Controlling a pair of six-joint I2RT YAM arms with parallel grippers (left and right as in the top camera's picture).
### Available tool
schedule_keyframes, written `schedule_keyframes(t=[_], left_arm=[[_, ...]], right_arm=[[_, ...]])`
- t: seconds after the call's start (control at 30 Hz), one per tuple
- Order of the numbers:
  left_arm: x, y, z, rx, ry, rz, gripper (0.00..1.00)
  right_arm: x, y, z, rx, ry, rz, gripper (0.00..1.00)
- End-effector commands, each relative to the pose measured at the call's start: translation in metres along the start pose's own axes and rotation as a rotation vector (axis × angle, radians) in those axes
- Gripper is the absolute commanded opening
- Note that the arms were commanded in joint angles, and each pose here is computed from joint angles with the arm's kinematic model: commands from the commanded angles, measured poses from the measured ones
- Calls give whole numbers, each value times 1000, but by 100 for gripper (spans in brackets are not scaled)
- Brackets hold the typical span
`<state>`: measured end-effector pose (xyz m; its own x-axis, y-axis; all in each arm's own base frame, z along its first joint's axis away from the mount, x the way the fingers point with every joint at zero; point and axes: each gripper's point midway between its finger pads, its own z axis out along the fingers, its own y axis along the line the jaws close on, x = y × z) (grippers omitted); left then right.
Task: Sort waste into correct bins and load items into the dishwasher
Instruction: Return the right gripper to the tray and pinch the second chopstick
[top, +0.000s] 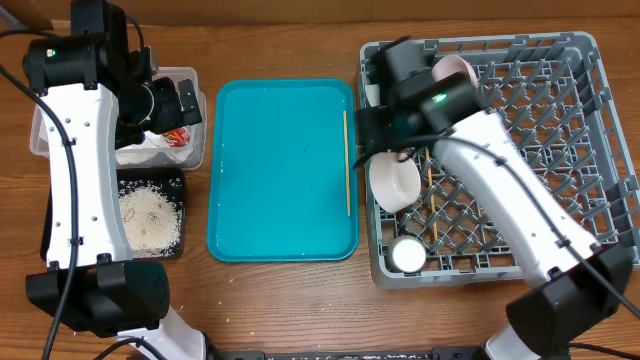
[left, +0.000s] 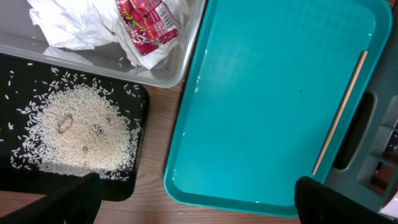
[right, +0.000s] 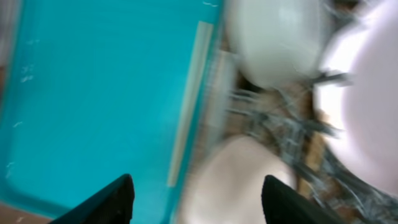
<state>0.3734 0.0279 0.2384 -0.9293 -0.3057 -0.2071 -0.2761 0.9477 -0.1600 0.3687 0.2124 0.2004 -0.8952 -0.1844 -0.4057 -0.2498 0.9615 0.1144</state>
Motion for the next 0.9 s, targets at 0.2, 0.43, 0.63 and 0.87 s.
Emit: schedule_keyframes(t=[0.2, 0.43, 0.63, 0.87], left_arm=[[-2, -2, -9, 6, -30, 8, 100], [-2, -2, -9, 6, -30, 8, 100], [-2, -2, -9, 6, -30, 8, 100], [-2, -2, -9, 6, -30, 8, 100]], right_arm=[[-6, 44, 62, 70, -29, 48, 67], [9, 33, 134, 162, 52, 18, 65], [27, 26, 173, 204, 123, -58, 64], [36, 21, 191, 227, 153, -71, 64]])
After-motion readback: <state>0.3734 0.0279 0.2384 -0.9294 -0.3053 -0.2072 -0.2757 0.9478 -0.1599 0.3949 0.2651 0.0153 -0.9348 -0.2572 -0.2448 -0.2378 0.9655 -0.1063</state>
